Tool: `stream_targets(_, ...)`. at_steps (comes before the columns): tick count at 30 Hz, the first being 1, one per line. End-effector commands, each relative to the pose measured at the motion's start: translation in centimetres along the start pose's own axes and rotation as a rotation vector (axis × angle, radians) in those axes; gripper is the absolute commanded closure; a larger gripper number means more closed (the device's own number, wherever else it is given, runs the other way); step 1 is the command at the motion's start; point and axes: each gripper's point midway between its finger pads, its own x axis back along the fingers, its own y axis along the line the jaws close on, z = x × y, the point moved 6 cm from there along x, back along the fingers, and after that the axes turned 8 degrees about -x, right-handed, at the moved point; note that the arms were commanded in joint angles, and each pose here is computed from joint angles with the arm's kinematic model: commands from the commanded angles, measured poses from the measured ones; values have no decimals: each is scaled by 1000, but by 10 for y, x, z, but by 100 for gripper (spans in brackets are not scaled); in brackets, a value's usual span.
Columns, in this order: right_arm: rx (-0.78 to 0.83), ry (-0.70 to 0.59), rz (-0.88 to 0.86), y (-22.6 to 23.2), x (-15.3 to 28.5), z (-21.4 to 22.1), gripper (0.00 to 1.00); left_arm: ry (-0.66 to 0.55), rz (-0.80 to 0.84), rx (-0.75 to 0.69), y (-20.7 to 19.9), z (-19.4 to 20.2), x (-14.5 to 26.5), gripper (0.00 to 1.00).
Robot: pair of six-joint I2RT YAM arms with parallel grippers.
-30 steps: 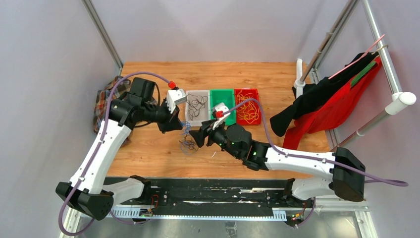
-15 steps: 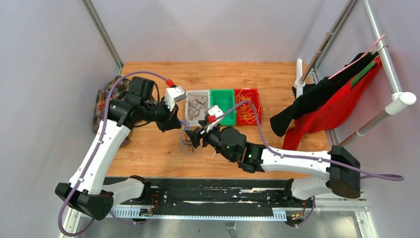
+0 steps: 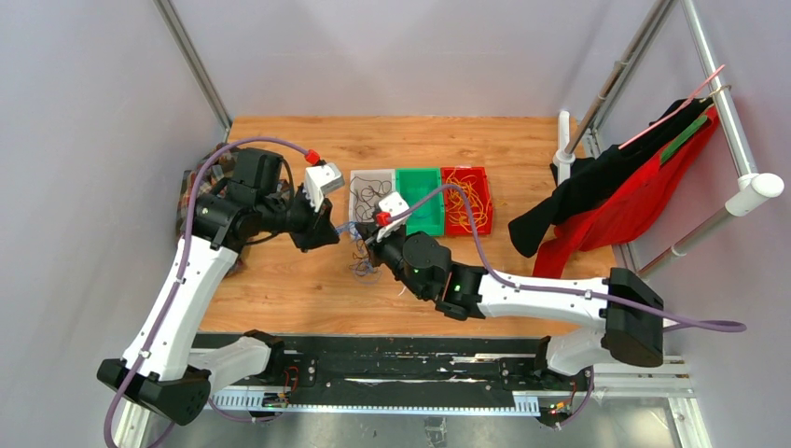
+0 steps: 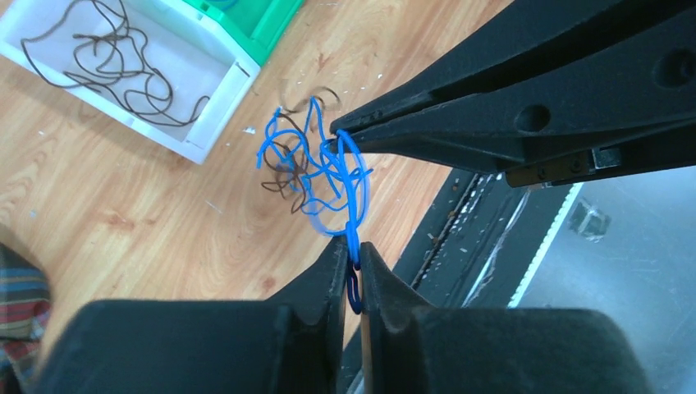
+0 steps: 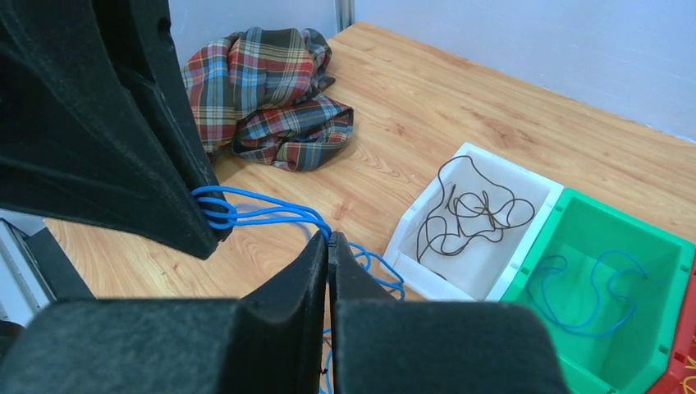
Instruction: Untangle the cables
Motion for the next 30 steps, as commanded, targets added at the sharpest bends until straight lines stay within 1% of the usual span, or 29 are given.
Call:
stream_targets(1, -15, -55, -9, -6, 12, -21, 99, 2, -21, -2, -2, -2, 5, 73)
stream_targets(2, -22, -51, -28, -6, 14, -22, 99, 5, -30, -12, 0, -2, 6, 59)
stream_targets(3, -30, -43, -39, -7, 17, -22, 99, 8, -37, -30, 1, -3, 7, 49)
stream_targets(6, -62, 13, -110, -6, 21, -21, 99, 4, -78, -95, 5, -7, 13, 25)
stream_targets(7, -71, 36, -131, -7, 23, -19, 99, -3, -89, -117, 5, -9, 16, 21)
stream_targets(10, -102, 90, -174, -7, 27, -16, 99, -42, -76, -199, 1, -15, 23, 18)
stream_targets(14, -147, 166, -212, -5, 27, -7, 99, -106, 4, -279, -11, -19, 25, 18)
stream_targets(17, -193, 204, -234, -2, 24, -5, 99, -138, 68, -301, -19, -20, 23, 21)
stream_targets(22, -232, 229, -282, 6, 19, -4, 100, -151, 138, -308, -27, -21, 17, 34)
stream_targets(26, -236, 222, -295, 8, 19, -4, 99, -115, 106, -293, -20, -19, 13, 51)
stream_targets(28, -236, 215, -289, 6, 20, -3, 99, -93, 83, -303, -17, -14, 12, 55)
stream_targets(30, -235, 203, -287, 5, 21, -4, 99, -75, 71, -316, -15, -7, 10, 57)
